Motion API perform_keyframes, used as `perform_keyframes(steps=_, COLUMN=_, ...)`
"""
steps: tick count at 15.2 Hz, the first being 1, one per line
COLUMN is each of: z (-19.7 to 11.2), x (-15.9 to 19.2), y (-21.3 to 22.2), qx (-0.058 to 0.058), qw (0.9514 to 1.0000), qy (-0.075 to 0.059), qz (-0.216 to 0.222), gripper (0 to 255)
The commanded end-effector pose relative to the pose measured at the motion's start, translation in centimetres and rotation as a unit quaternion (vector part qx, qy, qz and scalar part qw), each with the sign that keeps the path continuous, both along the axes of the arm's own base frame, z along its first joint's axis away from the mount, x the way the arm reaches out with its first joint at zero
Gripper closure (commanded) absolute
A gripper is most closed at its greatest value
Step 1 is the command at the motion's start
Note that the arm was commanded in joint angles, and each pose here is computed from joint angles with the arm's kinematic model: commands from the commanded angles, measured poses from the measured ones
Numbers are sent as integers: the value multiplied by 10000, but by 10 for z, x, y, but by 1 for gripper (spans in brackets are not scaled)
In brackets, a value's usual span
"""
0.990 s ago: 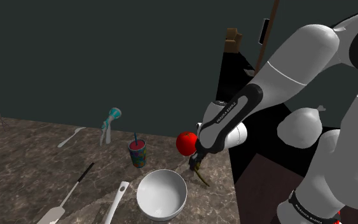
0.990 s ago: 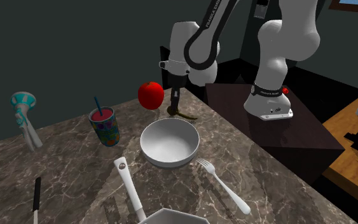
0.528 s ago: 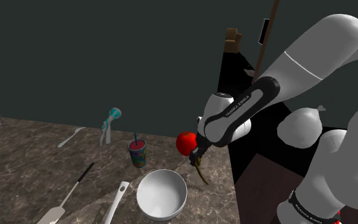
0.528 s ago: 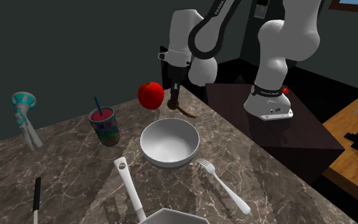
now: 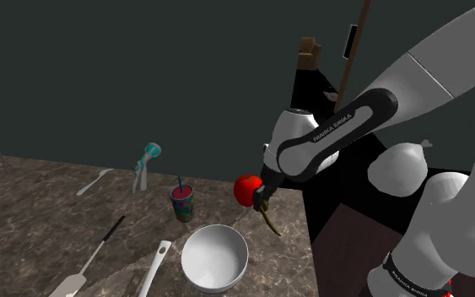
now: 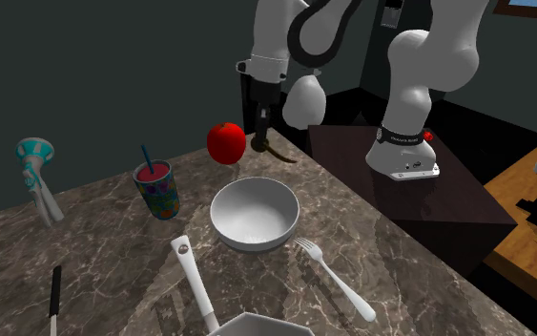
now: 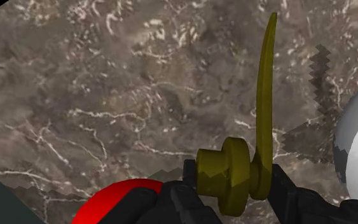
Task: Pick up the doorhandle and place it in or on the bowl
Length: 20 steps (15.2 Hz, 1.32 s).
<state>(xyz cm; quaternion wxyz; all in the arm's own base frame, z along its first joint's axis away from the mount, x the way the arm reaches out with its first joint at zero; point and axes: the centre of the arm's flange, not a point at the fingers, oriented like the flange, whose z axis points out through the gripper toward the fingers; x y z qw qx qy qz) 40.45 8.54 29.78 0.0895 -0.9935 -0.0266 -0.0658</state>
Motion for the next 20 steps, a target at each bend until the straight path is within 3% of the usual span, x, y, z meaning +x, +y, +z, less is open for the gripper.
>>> perform_keyframes(steps=1, z=9, x=0, y=1, qx=-1, qw=10000, qy=3, qz=0, gripper=255)
perform_keyframes(steps=14, z=77, x=0, y=1, qx=-1, qw=10000, qy=3, qz=0, gripper=255)
perform_keyframes(steps=20, z=79, x=12, y=79, qx=-1, qw=10000, qy=3, qz=0, gripper=255)
